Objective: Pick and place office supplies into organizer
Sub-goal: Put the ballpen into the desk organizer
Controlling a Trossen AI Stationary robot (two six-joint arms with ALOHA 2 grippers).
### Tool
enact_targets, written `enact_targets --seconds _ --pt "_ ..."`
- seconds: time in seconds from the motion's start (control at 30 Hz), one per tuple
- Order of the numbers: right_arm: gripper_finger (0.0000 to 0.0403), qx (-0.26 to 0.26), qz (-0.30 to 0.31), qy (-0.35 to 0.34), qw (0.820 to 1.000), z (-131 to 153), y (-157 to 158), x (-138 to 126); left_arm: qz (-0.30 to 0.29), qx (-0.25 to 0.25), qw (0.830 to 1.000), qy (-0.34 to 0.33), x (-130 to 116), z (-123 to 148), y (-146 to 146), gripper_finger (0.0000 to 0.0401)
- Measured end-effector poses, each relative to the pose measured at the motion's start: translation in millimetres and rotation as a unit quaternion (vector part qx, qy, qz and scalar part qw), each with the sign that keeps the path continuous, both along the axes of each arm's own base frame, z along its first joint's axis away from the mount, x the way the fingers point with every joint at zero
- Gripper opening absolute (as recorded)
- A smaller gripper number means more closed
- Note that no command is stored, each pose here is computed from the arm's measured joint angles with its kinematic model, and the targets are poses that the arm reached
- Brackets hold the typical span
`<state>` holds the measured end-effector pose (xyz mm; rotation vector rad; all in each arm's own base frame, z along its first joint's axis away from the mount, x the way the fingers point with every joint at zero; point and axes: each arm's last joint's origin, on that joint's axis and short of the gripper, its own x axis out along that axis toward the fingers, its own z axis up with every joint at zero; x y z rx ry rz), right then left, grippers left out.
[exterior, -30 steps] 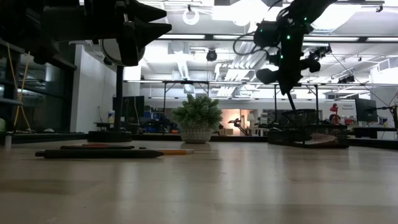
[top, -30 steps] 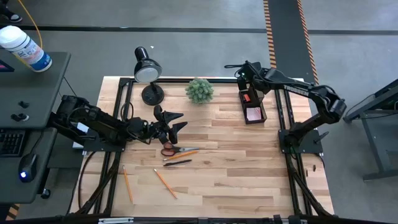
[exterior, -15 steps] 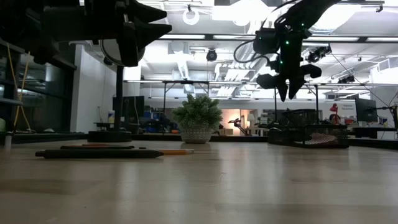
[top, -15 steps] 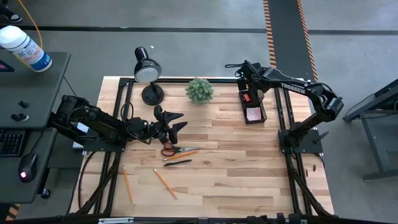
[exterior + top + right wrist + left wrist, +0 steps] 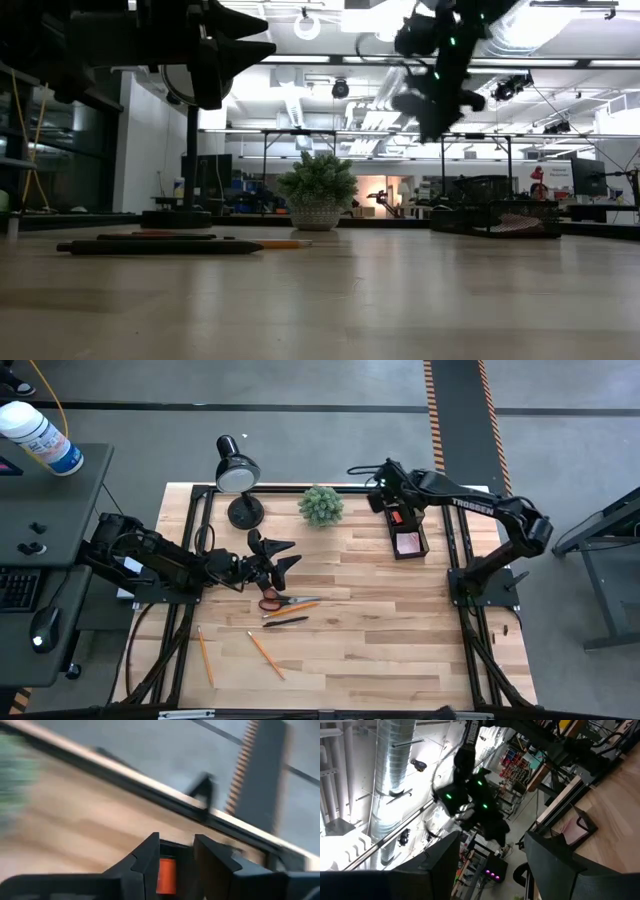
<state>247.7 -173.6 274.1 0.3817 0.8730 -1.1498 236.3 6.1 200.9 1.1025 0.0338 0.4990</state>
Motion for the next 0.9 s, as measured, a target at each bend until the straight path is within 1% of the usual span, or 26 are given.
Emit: enact_targets --seconds 0.1,0.17,0.27,0.33,0.43,0.5,0.6,0.67,0.77,0.9 --pt "0.0112 0.038 0.087 -0.048 0.994 15 19 19 0.002 0.000 1.000 0.000 0 0 0 0.0211" --pt "0.0113 0.066 0.155 -0.067 0.983 19 39 31 0.010 -0.002 1.000 0.001 0 0 1 0.0211" --pt "0.0113 0.088 0.245 -0.058 0.964 15 77 45 0.019 -0.004 1.000 0.015 0 -3 1 0.0211" --pt "0.0113 0.090 0.284 -0.040 0.954 6 102 50 0.025 -0.005 0.999 0.022 0 -4 1 0.0211" --pt "0.0113 0.071 0.320 -0.022 0.945 -12 139 55 0.025 -0.007 0.999 0.037 1 -7 1 0.0211" --pt "0.0113 0.057 0.338 -0.023 0.939 -25 162 55 0.024 -0.013 0.998 0.052 1 -10 1 0.0211" --pt "0.0113 0.038 0.368 -0.044 0.928 -45 191 54 0.021 -0.034 0.996 0.084 0 -15 1 0.0211" --pt "0.0113 0.028 0.386 -0.071 0.919 -56 207 53 0.018 -0.058 0.994 0.096 -2 -16 1 0.0211" --pt "0.0113 0.015 0.423 -0.126 0.897 -72 226 50 -0.007 -0.099 0.988 0.121 -7 -17 -4 0.0211" --pt "0.0113 0.005 0.465 -0.188 0.865 -91 240 42 -0.024 -0.140 0.970 0.198 -9 -14 -18 0.0211"
